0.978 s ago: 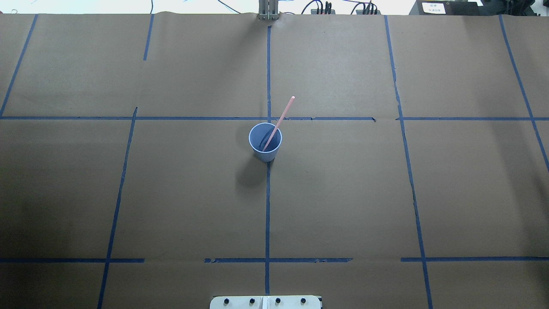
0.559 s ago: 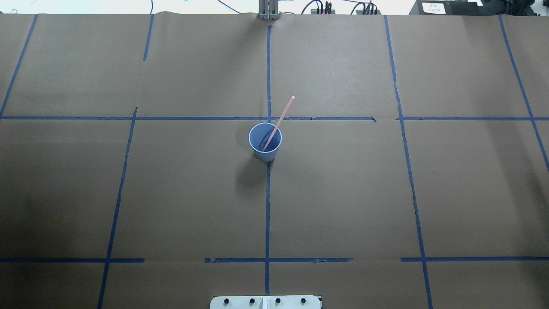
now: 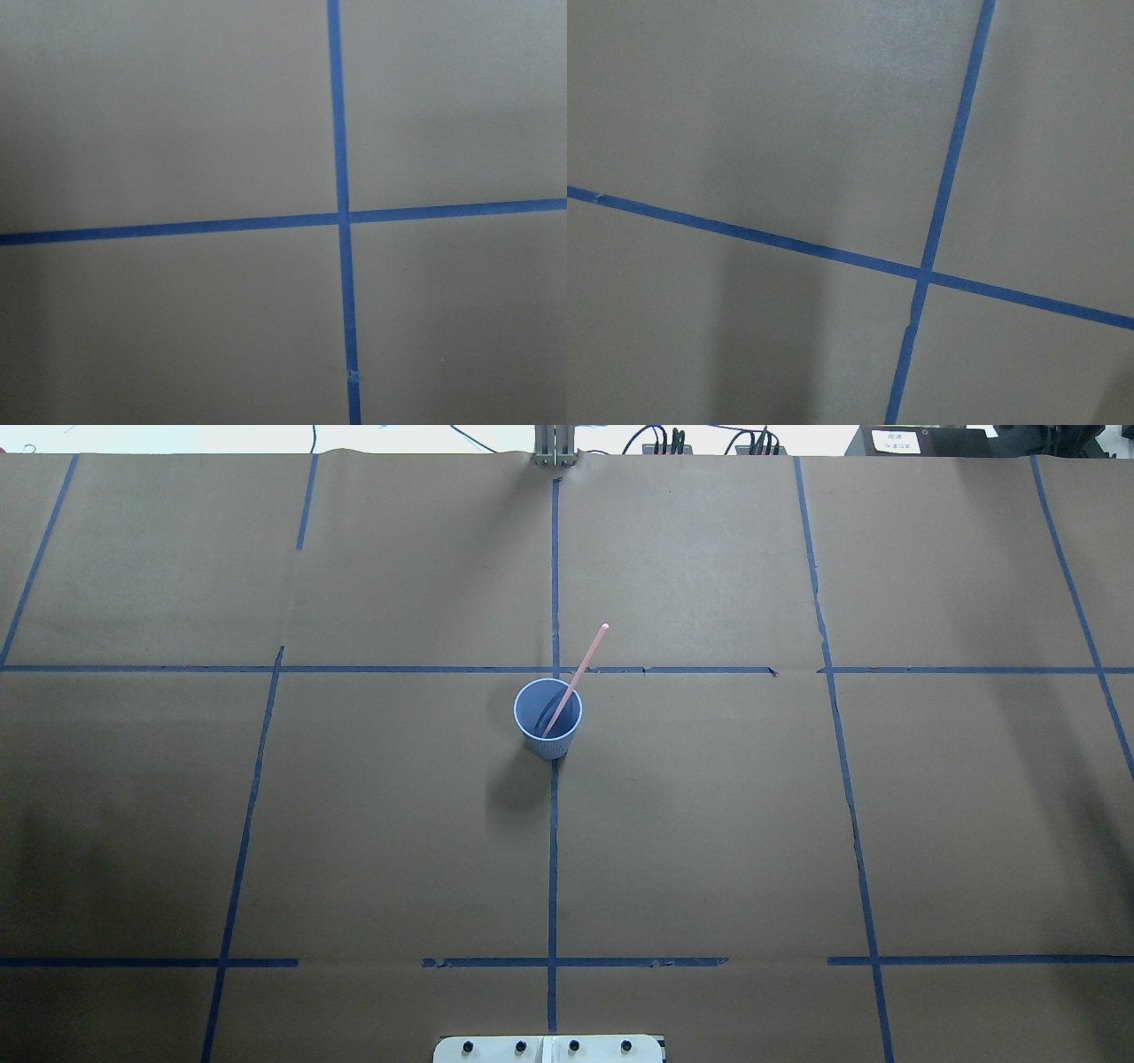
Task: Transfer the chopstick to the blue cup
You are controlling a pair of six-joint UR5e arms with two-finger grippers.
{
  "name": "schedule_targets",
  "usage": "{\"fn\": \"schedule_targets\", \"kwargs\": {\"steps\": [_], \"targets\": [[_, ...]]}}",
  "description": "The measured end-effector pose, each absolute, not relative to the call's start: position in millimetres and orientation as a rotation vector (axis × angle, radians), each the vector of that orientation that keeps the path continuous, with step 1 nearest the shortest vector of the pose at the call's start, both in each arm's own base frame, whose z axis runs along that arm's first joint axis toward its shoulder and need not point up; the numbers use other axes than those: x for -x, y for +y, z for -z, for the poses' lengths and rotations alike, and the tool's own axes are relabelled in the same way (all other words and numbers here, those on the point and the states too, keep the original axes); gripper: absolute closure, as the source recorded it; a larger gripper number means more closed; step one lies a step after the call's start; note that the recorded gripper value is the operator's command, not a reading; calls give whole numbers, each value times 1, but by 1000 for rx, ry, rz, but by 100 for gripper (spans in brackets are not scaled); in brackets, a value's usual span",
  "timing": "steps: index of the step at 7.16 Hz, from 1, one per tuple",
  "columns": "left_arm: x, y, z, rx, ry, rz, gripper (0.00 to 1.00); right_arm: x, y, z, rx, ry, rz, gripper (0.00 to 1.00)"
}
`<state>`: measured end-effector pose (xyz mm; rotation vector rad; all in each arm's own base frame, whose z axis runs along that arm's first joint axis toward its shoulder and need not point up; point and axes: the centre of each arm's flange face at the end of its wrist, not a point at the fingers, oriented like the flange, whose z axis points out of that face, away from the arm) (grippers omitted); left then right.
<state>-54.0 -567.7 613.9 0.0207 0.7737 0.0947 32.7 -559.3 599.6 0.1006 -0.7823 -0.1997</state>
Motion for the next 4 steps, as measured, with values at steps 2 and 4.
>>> {"fn": "schedule_targets", "kwargs": {"steps": [2, 4], "targets": [[53, -563, -608, 5, 775, -91, 0, -21, -553, -594, -80, -786, 165, 0], [52, -556, -609, 1, 778, -97, 0, -21, -526, -597, -84, -785, 161, 0]]}}
